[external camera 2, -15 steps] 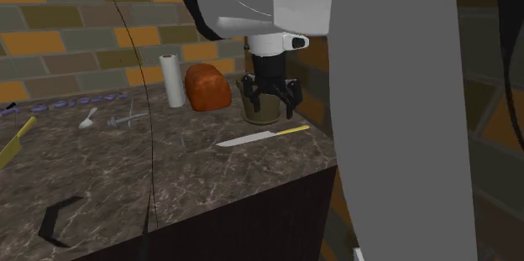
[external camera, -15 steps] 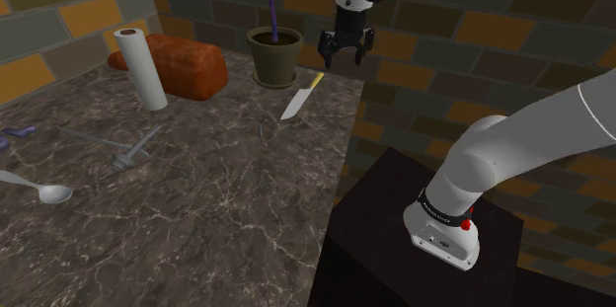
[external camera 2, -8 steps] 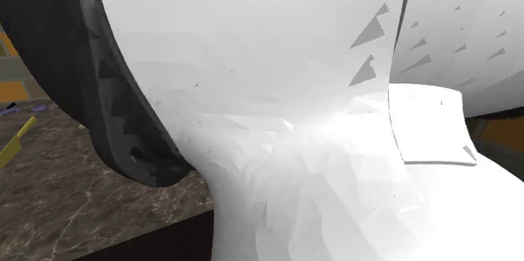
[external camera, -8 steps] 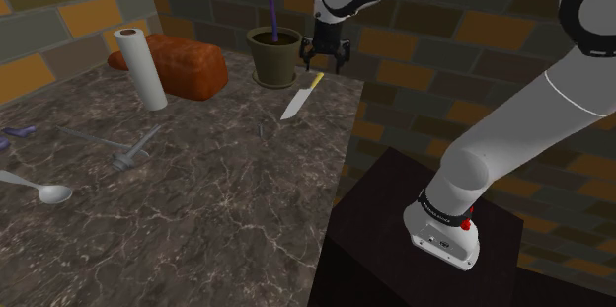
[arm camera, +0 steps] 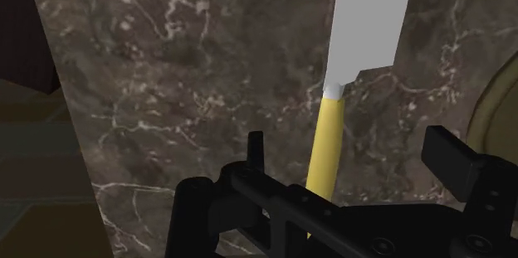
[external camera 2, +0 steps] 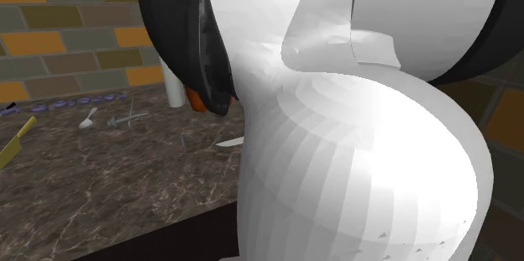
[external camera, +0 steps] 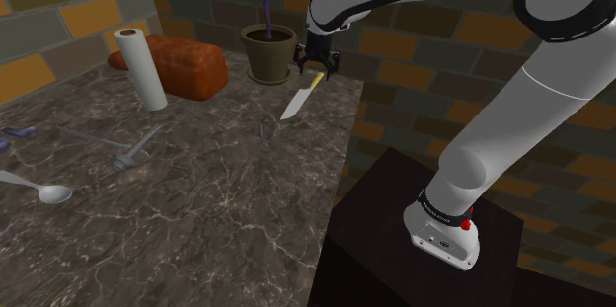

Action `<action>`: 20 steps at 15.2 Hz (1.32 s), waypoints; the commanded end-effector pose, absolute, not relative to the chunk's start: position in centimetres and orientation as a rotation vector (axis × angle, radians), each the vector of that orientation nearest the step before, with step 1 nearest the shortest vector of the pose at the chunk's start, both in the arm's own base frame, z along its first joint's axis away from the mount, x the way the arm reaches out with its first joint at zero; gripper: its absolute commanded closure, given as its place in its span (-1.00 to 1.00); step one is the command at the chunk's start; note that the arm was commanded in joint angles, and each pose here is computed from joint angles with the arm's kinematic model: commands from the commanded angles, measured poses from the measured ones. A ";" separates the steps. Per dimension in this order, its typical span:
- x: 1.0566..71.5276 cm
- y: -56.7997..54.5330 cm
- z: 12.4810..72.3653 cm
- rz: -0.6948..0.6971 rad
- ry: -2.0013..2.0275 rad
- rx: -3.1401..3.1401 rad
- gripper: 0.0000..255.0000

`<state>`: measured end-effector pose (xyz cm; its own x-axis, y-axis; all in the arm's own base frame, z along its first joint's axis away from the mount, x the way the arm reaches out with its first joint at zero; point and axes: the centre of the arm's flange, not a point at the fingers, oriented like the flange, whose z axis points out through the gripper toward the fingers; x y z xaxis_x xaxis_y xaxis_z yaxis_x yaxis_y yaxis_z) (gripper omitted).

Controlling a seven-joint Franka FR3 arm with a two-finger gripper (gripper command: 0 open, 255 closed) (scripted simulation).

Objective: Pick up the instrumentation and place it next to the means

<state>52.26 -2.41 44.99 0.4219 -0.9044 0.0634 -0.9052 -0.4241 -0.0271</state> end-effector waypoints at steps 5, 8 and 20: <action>52.6 -2.4 42.0 0.097 -1.683 2.637 -1.00; 52.6 -2.4 42.0 0.097 -1.683 2.637 -1.00; 52.6 -2.4 42.0 0.097 -1.683 2.637 1.00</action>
